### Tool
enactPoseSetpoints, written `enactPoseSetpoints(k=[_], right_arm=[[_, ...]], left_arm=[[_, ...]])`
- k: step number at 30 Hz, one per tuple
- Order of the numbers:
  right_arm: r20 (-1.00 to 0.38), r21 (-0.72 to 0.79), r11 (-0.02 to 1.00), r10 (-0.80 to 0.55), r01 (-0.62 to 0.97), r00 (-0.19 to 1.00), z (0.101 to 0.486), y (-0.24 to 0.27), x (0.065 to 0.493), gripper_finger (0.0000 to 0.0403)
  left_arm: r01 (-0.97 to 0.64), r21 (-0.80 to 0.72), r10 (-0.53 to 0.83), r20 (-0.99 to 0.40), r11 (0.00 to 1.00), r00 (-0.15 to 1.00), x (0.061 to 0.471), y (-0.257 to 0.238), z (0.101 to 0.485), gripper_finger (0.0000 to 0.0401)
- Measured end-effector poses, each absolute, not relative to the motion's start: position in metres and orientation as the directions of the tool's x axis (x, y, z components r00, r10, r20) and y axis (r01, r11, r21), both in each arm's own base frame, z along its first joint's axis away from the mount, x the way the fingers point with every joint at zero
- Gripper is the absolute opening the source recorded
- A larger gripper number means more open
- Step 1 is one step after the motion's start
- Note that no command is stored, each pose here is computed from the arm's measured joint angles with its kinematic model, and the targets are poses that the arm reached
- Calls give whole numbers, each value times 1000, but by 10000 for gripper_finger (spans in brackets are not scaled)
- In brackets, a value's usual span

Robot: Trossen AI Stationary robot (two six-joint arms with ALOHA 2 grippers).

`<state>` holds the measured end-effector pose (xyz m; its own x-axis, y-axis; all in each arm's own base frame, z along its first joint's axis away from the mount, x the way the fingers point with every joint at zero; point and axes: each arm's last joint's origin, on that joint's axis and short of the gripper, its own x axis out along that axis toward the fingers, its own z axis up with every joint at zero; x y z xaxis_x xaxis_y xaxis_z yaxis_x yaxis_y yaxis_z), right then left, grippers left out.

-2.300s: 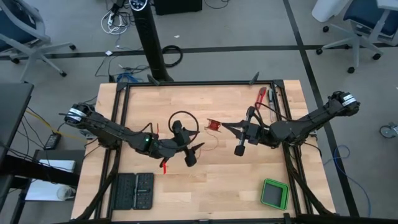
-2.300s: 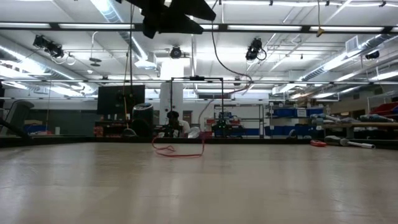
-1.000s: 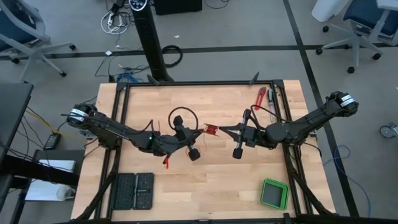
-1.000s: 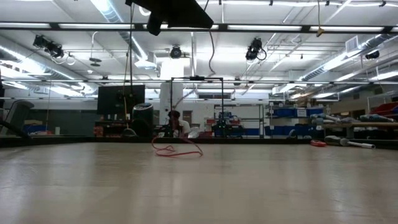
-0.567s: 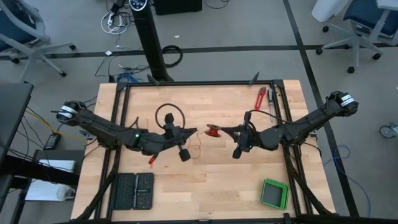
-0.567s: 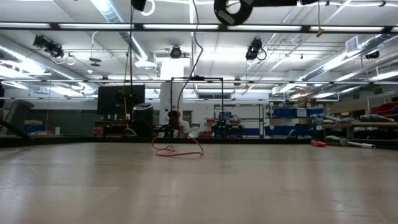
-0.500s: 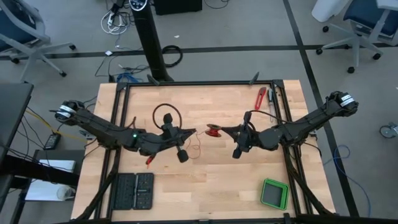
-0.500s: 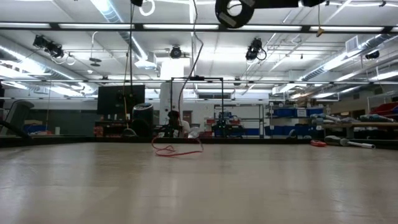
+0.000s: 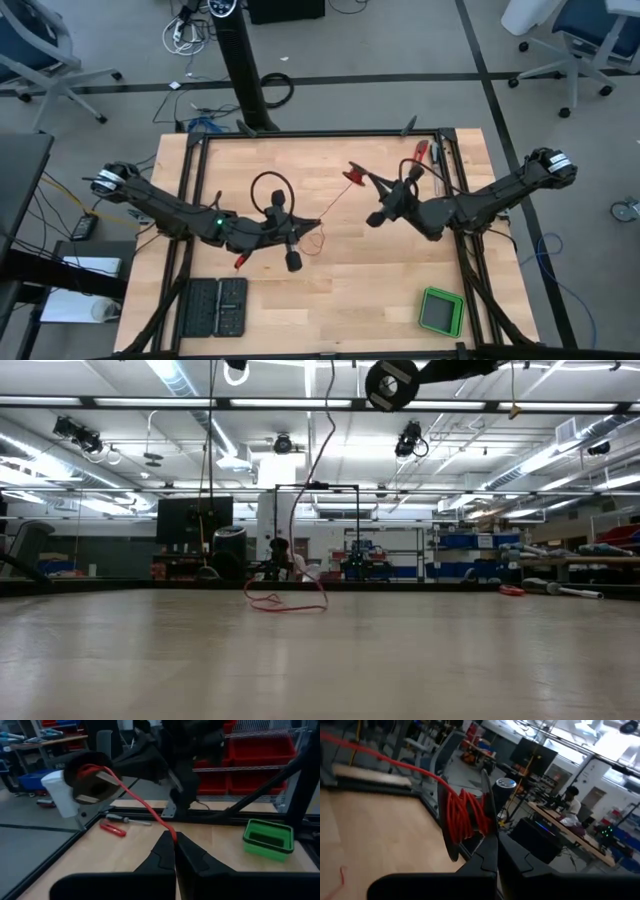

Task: Coil cords
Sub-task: Uncoil the red wire from the black spool

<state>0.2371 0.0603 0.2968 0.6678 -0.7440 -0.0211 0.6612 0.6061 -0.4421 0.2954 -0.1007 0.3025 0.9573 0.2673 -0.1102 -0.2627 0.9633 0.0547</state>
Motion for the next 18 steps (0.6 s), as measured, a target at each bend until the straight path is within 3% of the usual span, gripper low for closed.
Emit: enactPoseSetpoints(k=[12, 18], right_arm=[[-24, -463, 604, -740, 649, 672, 271, 65, 267, 0], [7, -461, 602, -732, 652, 681, 276, 68, 268, 0]], left_arm=[[-302, 36, 304, -69, 953, 950, 326, -93, 279, 0], [-291, 60, 297, -126, 955, 947, 326, -92, 272, 0]])
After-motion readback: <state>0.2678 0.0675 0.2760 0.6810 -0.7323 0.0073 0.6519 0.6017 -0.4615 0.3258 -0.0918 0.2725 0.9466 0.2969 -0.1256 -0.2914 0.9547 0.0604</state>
